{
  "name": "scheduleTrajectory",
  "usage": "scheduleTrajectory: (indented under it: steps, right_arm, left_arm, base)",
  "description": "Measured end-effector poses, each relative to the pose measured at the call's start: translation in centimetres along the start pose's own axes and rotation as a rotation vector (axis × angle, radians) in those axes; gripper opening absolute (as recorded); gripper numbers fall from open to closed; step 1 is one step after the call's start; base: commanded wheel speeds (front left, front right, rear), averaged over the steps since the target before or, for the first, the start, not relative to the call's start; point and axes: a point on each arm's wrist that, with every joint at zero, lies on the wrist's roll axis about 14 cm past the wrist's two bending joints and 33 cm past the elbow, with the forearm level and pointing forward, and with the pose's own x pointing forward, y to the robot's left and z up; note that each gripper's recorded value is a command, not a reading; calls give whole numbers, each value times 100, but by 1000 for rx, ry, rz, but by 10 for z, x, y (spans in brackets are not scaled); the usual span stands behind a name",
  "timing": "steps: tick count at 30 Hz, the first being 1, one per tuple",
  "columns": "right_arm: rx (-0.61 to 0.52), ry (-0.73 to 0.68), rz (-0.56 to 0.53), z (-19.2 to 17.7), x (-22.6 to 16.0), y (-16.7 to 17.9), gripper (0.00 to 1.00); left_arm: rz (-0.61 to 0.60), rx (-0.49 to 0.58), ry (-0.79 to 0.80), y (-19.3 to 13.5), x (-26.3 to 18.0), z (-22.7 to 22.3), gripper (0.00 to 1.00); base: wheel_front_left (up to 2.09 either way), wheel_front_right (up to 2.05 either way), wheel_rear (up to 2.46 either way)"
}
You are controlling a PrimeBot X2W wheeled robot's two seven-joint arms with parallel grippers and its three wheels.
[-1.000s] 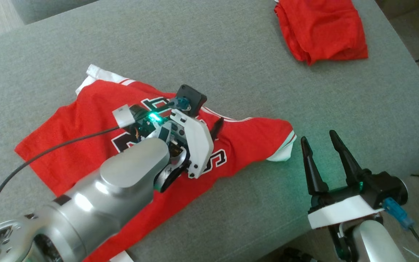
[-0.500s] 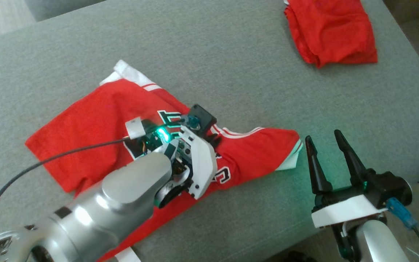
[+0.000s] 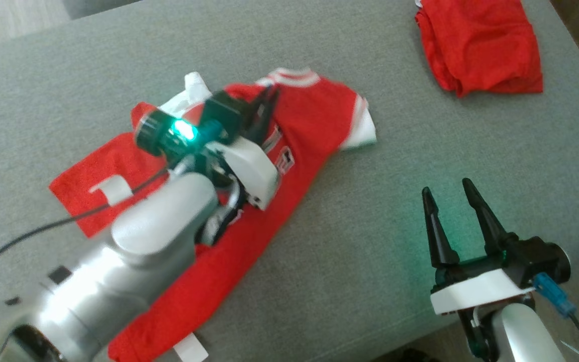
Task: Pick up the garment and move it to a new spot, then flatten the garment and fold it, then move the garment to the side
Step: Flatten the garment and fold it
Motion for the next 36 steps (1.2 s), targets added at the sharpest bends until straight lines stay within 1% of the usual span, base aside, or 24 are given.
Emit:
scheduleTrajectory:
  steps: [3, 10, 13, 18, 19, 21, 22, 25, 28, 30, 32, 36]
  right_arm:
    - [-5, 5, 3, -1, 0, 1, 100]
    - [-16, 20, -8, -4, -4, -2, 100]
    - [-19, 29, -31, -6, -8, -8, 100]
    - [-19, 33, -35, -8, -8, -10, 100]
    - [-19, 33, -32, -7, -7, -9, 100]
    - [-19, 31, -23, -7, -5, -7, 100]
    - [-18, 28, -20, -7, -4, -6, 100]
    - [-29, 18, -8, -4, -1, -3, 100]
    - [-41, -3, -3, 2, 3, -3, 100]
    - [-49, -26, 4, 9, 5, -2, 100]
    - [-58, -47, 3, 16, 6, -3, 100]
    - [-85, -81, 5, 26, 10, -5, 100]
  left_arm:
    - [54, 32, -40, 21, 6, 9, 0]
    - [148, 75, 8, 61, 19, -19, 0]
    - [201, 112, -26, 80, 25, -19, 0]
    - [311, 117, -59, 110, 21, -18, 0]
    - [325, 112, -61, 113, 19, -19, 5]
    - [340, 98, -67, 117, 17, -18, 66]
    - [338, 90, -70, 115, 16, -17, 100]
    - [357, 27, -118, 113, 12, -2, 100]
    - [388, -31, -263, 114, -1, 41, 100]
    - [412, -68, -359, 113, -19, 63, 100]
    - [437, -98, -408, 110, -40, 64, 100]
    - [512, -123, -392, 102, -92, 25, 100]
  base:
    - [0, 0, 0]
    - [0, 0, 0]
    - [0, 0, 0]
    - [0, 0, 0]
    - [0, 0, 0]
    - [0, 0, 0]
    - [0, 0, 0]
    - [0, 0, 0]
    - [0, 0, 0]
    - [0, 0, 0]
    - [0, 0, 0]
    - [0, 0, 0]
